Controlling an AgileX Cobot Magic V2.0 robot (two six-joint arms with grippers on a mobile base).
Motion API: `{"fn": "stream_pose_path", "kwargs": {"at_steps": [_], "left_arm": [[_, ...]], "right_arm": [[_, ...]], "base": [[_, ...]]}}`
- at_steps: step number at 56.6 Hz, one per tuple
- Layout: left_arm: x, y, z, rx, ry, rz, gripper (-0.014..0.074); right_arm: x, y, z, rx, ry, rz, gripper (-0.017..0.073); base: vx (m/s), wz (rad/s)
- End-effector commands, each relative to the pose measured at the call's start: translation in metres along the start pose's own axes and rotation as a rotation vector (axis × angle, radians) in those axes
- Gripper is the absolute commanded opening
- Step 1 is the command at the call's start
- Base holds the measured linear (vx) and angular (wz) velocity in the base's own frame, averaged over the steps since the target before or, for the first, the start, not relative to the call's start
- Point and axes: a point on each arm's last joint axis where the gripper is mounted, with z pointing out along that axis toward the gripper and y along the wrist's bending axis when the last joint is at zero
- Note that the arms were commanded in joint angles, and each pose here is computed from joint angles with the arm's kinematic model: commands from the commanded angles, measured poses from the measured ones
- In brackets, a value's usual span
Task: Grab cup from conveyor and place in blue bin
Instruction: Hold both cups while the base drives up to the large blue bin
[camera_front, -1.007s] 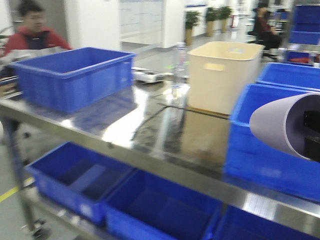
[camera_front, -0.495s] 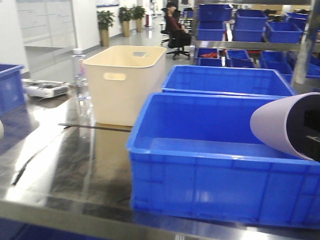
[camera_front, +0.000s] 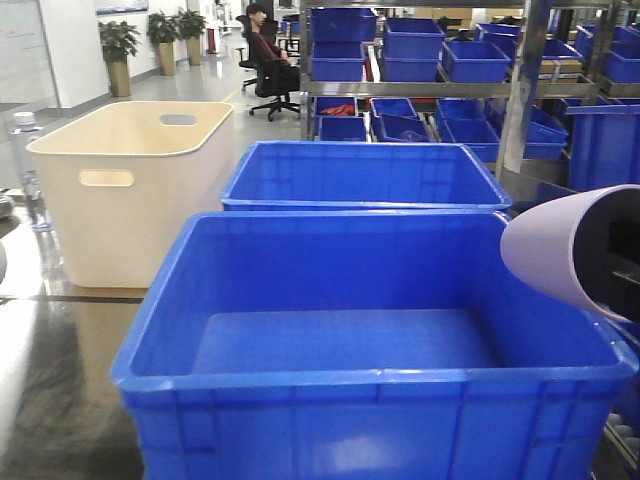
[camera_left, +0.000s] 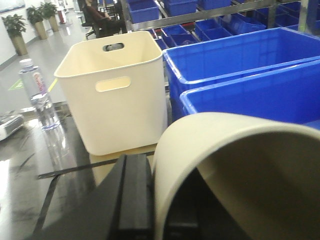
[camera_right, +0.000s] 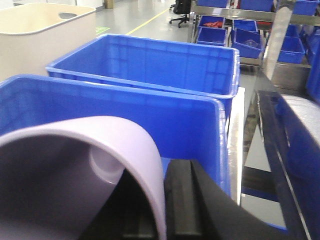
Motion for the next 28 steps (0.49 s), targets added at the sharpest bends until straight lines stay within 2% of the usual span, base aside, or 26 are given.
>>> {"fn": "stream_pose_path", "kwargs": {"at_steps": [1, 28], "left_arm": [[-0.0163, 0.0014, -0.0053, -0.017, -0.116, -0.014, -0.0006], [-0.0163, 0.0014, -0.0053, -0.017, -0.116, -0.014, -0.0006]], "right_arm": [[-0.0190, 0.0003, -0.0089, -0.010, -0.134, -0.010, -0.0009], [-0.0190, 0.0003, -0.0089, -0.010, -0.134, -0.010, -0.0009]], "base": [[0.16, -0.20], [0.11, -0.05]]}}
